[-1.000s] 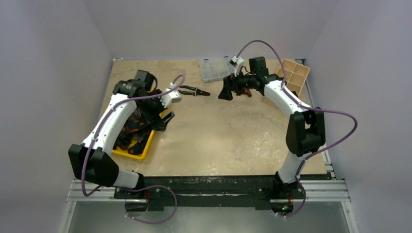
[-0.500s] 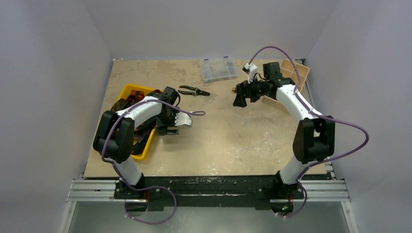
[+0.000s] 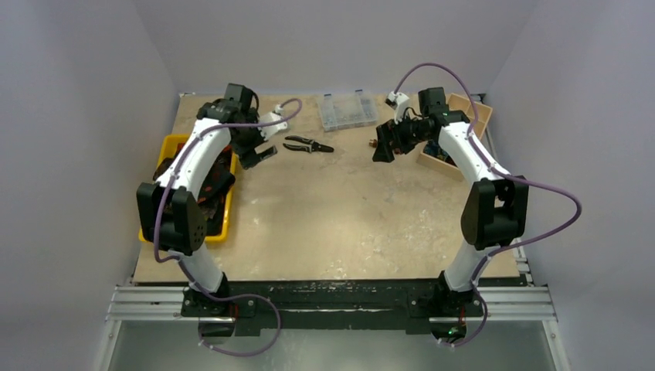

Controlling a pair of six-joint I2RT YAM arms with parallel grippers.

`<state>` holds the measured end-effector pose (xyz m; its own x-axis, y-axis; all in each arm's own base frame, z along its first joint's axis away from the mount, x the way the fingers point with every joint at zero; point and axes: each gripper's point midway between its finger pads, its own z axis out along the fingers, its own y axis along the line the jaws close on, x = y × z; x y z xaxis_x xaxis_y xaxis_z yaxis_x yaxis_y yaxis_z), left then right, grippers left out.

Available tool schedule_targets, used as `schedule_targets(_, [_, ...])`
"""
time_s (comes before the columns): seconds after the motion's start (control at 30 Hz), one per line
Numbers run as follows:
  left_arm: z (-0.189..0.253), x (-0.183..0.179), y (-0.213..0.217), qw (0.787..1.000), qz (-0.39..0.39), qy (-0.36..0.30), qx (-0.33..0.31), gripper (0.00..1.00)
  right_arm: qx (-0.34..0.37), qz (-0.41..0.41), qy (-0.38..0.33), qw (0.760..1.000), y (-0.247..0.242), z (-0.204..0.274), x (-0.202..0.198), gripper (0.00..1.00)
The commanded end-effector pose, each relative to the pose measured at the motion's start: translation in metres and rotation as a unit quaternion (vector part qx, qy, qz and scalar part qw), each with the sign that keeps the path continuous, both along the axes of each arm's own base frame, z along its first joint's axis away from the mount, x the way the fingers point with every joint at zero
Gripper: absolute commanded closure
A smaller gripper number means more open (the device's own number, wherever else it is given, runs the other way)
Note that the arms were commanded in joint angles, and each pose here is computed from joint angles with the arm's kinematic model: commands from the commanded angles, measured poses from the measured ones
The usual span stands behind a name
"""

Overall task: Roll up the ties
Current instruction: Move the storage box to the corner of the board, then pick up the tie from the bin.

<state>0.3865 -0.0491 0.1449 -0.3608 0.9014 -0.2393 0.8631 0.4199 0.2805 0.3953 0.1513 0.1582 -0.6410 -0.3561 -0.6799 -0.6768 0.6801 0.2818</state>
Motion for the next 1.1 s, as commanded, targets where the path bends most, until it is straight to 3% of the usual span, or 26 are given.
schedule_targets(0.0, [0.066, -0.014, 0.004, 0.971, 0.192, -0.048, -0.132, 0.02, -0.003, 0.012, -0.030, 0.999, 0.000, 0.034, 0.011, 0.02])
schedule_targets(0.07, [0.067, -0.017, 0.030, 0.955, 0.252, -0.064, -0.142, 0.00, -0.007, 0.012, -0.030, 0.999, -0.001, 0.040, 0.014, 0.02])
schedule_targets(0.23, [0.050, -0.026, 0.129, 0.914, 0.386, -0.078, -0.097, 0.01, -0.020, 0.010, -0.024, 0.999, -0.004, 0.048, 0.016, 0.02])
schedule_targets(0.4, [0.040, -0.026, 0.203, 0.881, 0.464, -0.066, -0.060, 0.06, -0.021, 0.005, -0.023, 1.000, -0.005, 0.055, 0.015, 0.02])
schedule_targets(0.73, [-0.005, -0.009, 0.258, 0.882, 0.469, -0.044, 0.019, 0.11, -0.031, -0.004, -0.028, 0.999, -0.010, 0.061, 0.014, 0.02])
schedule_targets(1.07, [-0.023, 0.009, 0.279, 0.891, 0.450, -0.037, 0.051, 0.23, -0.034, -0.008, -0.022, 0.999, -0.012, 0.057, 0.005, 0.02])
